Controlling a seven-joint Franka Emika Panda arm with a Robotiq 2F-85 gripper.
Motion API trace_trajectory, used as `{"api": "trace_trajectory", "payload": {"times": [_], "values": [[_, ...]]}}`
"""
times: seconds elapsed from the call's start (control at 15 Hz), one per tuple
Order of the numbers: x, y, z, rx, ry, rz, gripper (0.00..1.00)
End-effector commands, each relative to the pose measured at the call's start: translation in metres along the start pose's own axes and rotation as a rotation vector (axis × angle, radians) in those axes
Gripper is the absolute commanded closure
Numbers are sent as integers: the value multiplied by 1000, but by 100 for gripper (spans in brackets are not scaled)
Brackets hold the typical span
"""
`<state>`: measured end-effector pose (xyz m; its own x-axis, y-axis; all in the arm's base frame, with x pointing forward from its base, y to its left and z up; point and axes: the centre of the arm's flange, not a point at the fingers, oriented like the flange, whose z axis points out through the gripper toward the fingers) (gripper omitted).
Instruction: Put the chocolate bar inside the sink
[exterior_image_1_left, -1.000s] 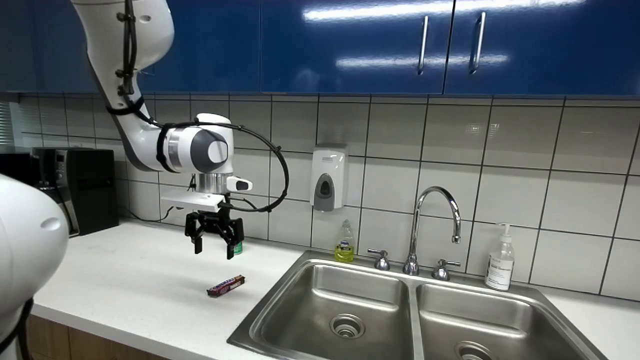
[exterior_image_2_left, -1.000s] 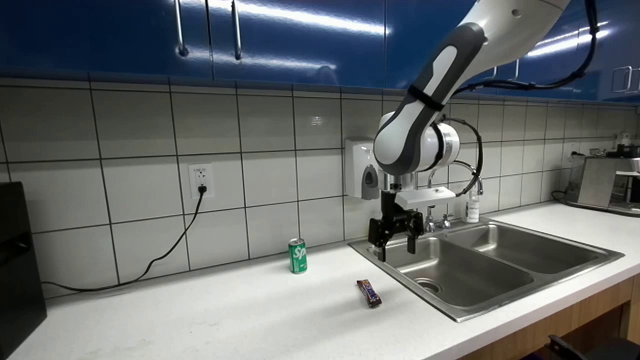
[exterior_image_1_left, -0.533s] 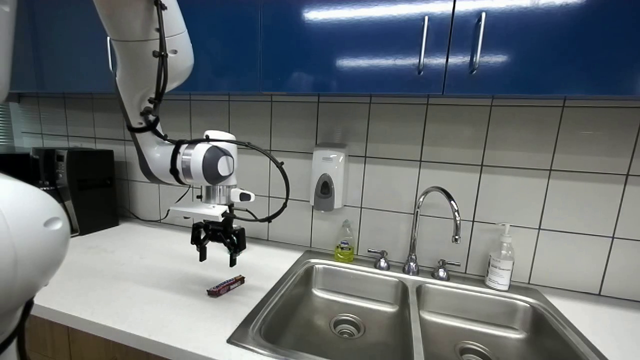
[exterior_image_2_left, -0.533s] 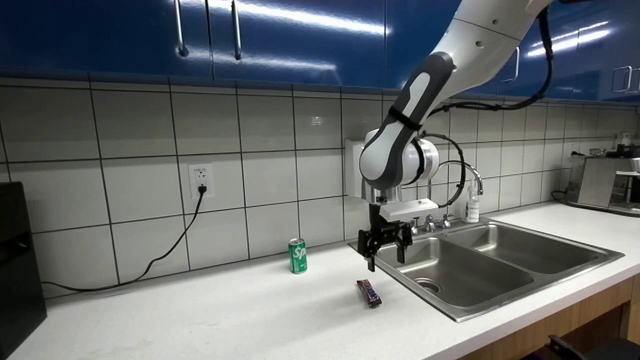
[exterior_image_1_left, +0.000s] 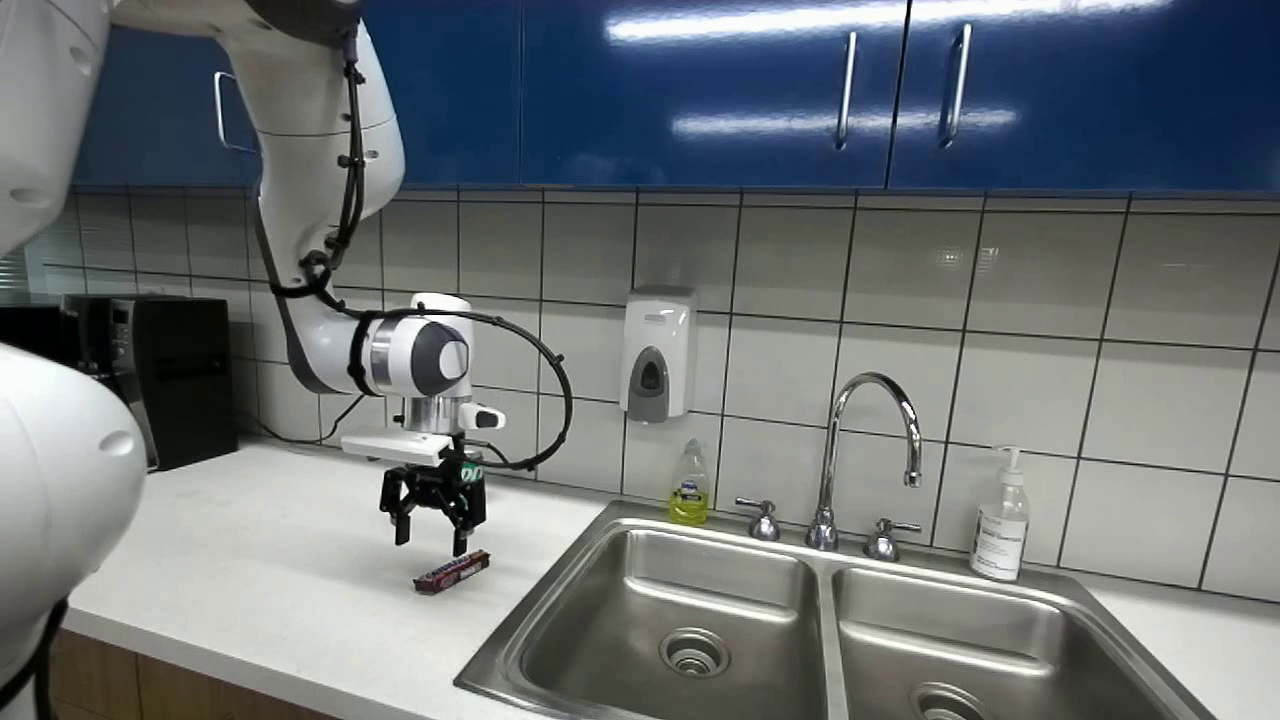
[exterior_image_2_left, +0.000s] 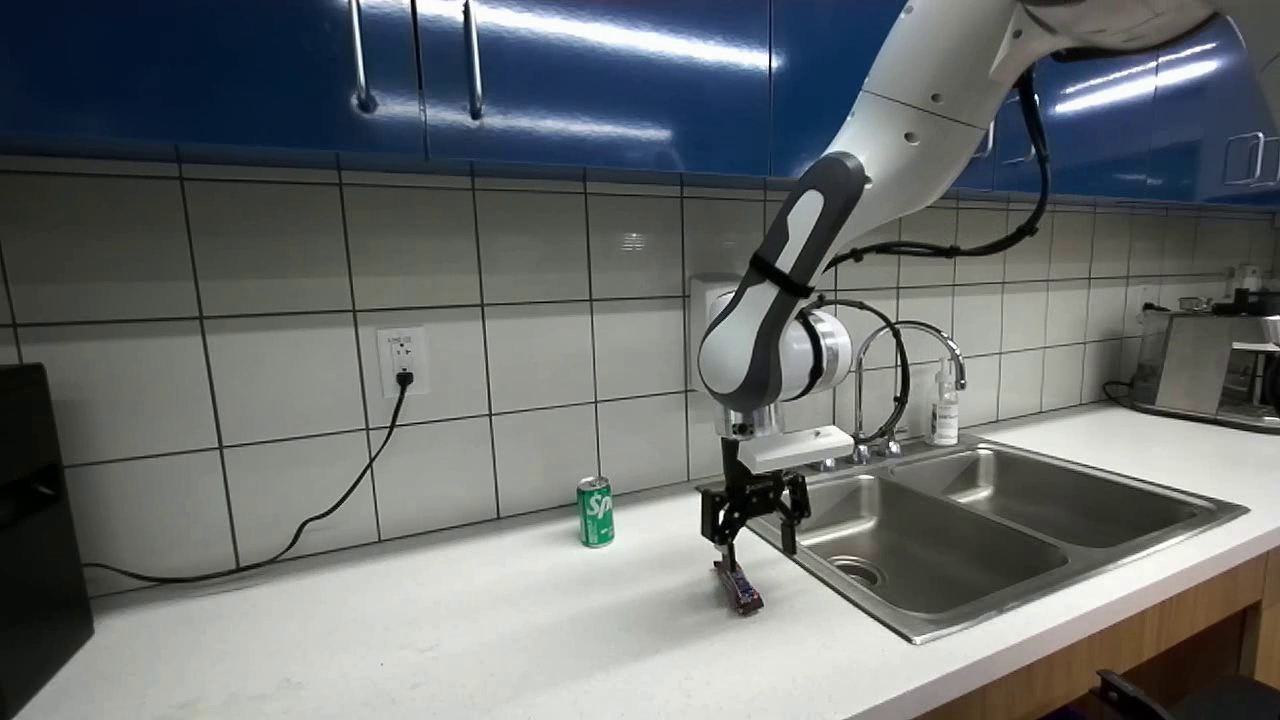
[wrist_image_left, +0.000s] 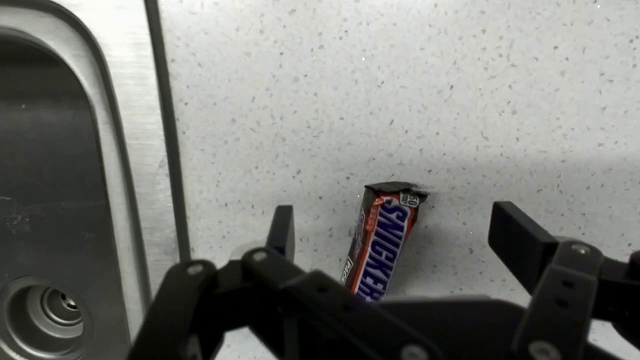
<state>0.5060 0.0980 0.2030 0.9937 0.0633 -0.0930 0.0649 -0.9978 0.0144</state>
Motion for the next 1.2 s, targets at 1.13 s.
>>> {"api": "trace_trajectory", "payload": {"times": [1.13], "values": [[16, 31, 30, 65, 4, 16, 0]]}}
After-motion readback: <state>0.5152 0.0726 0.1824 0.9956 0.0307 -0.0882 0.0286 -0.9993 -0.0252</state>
